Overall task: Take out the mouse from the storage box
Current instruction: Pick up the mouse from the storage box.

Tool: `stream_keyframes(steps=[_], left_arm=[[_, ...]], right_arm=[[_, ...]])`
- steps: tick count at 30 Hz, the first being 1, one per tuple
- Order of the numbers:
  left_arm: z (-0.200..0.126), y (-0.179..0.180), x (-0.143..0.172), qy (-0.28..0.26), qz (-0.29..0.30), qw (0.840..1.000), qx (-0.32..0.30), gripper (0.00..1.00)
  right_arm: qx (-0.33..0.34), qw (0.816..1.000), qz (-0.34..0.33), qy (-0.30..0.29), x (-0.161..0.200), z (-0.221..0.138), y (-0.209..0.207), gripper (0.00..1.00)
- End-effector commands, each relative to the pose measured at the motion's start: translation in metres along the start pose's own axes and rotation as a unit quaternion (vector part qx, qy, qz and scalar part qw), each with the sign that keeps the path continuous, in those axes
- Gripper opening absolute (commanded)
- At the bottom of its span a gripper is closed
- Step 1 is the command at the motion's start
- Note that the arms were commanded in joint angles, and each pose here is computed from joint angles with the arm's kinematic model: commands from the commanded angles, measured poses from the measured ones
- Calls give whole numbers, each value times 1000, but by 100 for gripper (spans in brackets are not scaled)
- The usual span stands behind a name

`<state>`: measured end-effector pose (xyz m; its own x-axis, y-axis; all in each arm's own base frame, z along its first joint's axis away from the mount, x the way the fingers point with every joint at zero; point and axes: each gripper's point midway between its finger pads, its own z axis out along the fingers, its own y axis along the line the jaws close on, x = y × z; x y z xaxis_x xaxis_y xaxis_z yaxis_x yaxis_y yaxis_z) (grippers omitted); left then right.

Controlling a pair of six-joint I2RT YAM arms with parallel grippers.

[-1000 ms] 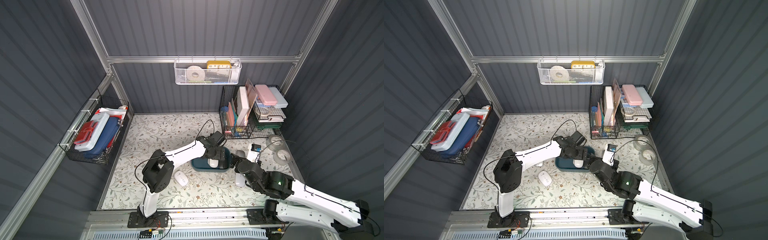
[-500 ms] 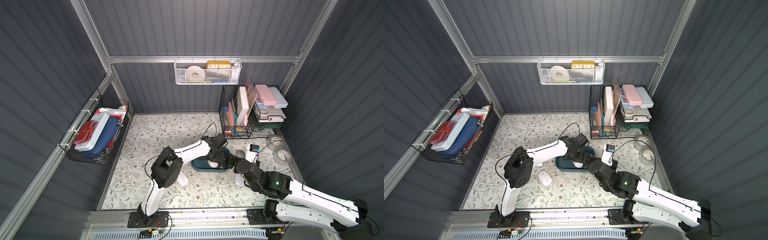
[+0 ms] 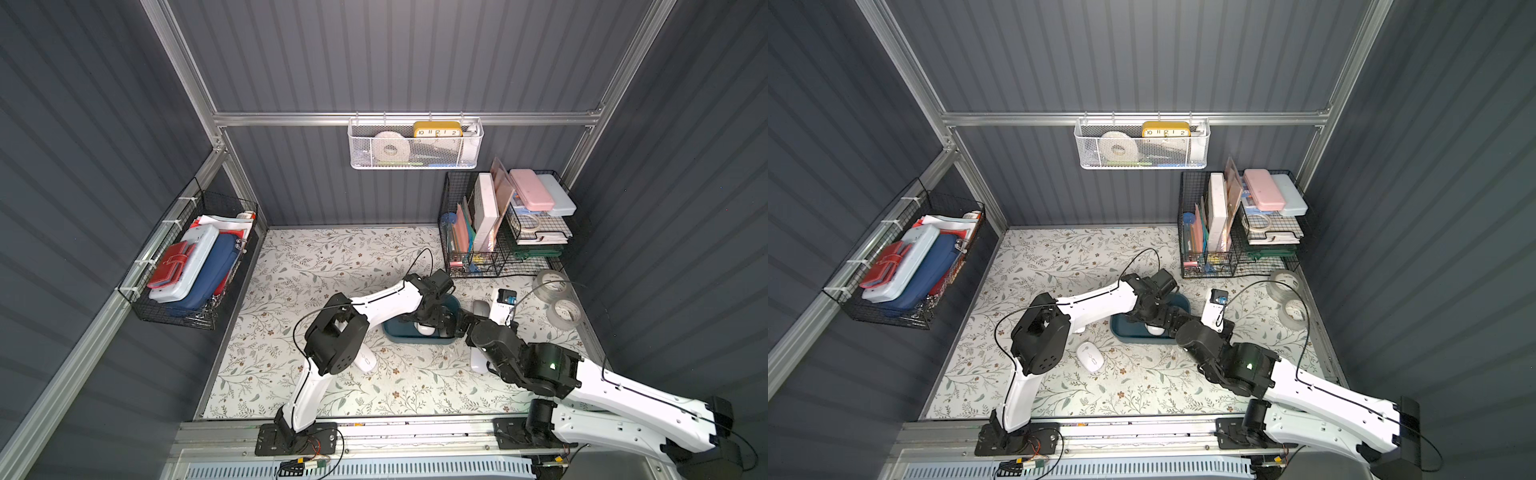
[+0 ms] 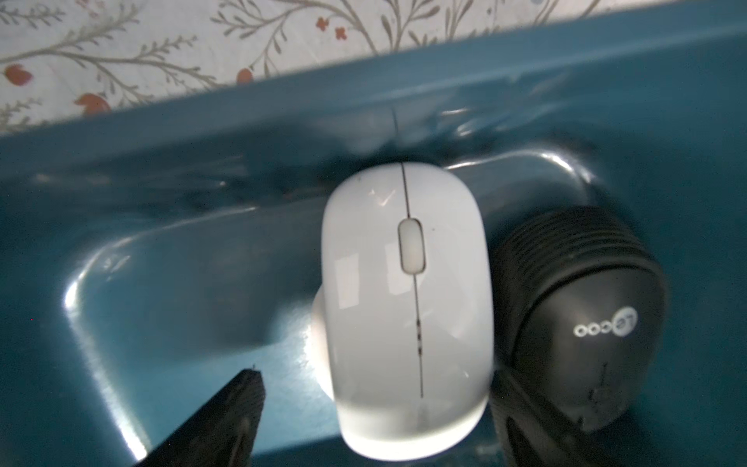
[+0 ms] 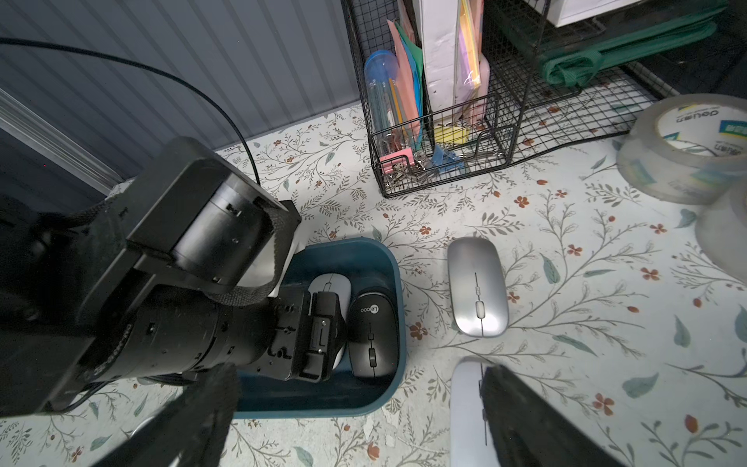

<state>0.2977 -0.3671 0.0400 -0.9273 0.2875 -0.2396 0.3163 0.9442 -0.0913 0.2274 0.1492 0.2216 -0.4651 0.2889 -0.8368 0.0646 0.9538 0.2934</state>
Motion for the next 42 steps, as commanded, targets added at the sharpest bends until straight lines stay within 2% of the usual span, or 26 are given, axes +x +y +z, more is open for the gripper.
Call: stream_keyframes(steps=[1, 7, 9, 17, 23, 29, 36, 40, 42], left_arm=[[-4, 6, 5, -4, 8, 1000, -12, 90], [-17, 25, 0, -30, -1, 999, -39, 89], [-15, 23, -3, -33, -5, 999, -25, 91], [-9, -1, -19, -37, 51, 998, 8, 98], [4, 3, -18, -18, 72, 997, -12, 99], [6, 11, -20, -19, 75, 997, -30, 94], [11, 14, -19, -14, 77, 996, -33, 82], [15, 18, -19, -11, 76, 996, -37, 82], [16, 20, -20, -12, 75, 996, -42, 86]], right_arm=[[4, 1000, -1, 3, 4, 3, -2, 99], [2, 1000, -3, 8, 6, 4, 0, 99], [2, 1000, -2, 7, 6, 4, 0, 99], [3, 1000, -3, 11, 8, 4, 0, 99], [6, 1000, -5, 7, 6, 3, -3, 99], [6, 1000, -5, 7, 5, 3, -2, 99], [6, 1000, -8, 12, 8, 5, 1, 99], [4, 1000, -5, 12, 7, 5, 1, 99], [4, 1000, -6, 13, 8, 5, 1, 99]])
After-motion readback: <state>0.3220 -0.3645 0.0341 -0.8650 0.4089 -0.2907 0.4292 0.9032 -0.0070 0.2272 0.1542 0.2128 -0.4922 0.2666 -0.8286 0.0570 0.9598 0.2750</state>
